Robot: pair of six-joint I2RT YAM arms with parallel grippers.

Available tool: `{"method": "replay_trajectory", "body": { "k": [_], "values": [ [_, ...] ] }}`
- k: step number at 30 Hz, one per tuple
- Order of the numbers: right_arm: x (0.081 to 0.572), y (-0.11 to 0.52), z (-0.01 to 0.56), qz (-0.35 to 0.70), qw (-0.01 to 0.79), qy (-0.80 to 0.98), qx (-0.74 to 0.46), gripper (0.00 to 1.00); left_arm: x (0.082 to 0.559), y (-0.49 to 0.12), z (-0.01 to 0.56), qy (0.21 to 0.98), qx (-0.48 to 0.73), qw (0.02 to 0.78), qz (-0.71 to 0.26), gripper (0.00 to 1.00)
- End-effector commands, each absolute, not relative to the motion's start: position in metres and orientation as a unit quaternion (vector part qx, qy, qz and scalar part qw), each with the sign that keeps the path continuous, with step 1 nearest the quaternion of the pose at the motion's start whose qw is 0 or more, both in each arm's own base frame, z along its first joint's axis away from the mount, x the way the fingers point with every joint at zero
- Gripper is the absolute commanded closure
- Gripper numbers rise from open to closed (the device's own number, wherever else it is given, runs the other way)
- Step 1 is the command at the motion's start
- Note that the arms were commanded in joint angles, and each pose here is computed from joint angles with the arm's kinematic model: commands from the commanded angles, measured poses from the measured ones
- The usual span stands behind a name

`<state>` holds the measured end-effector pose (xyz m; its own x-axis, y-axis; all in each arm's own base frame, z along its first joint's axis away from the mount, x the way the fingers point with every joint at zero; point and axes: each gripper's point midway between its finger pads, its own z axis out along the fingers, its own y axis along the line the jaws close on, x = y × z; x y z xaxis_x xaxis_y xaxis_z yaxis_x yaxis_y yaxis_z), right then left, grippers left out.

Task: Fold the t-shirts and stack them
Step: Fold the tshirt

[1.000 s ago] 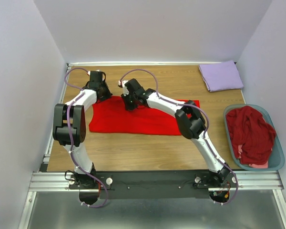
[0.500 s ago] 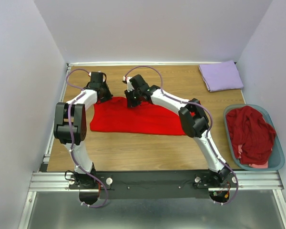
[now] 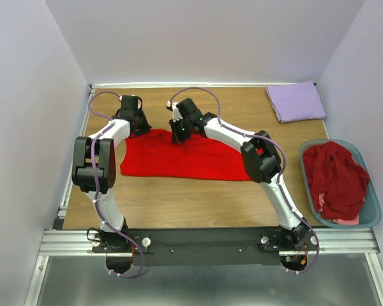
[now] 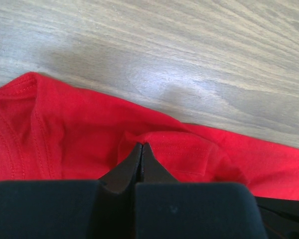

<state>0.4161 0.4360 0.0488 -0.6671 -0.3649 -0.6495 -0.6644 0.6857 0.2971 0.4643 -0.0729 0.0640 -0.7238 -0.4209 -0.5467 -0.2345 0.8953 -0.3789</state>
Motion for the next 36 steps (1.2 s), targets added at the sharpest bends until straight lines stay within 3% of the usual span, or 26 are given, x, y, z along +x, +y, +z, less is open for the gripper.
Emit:
{"method": "replay_trajectory", "body": {
  "k": [1, 12, 31, 36],
  "values": [
    [0.406, 0.439, 0.079, 0.289, 0.288, 0.86, -0.306, 1.0, 0.47, -0.076, 0.081, 0.914, -0.162, 0.338, -0.157, 1.0],
    [0.383, 0.426, 0.105, 0.303, 0.287, 0.846, -0.331, 1.0, 0.44, -0.067, 0.091, 0.926, -0.145, 0.323, -0.132, 1.0],
    [0.342, 0.402, 0.066, 0.304, 0.224, 0.853, -0.361, 1.0, 0.398, -0.057, 0.07, 0.954, -0.116, 0.259, -0.093, 1.0],
    [0.34, 0.401, 0.06, 0.304, 0.217, 0.853, -0.364, 0.99, 0.389, -0.056, 0.058, 0.96, -0.115, 0.239, -0.085, 0.96]
  ]
}}
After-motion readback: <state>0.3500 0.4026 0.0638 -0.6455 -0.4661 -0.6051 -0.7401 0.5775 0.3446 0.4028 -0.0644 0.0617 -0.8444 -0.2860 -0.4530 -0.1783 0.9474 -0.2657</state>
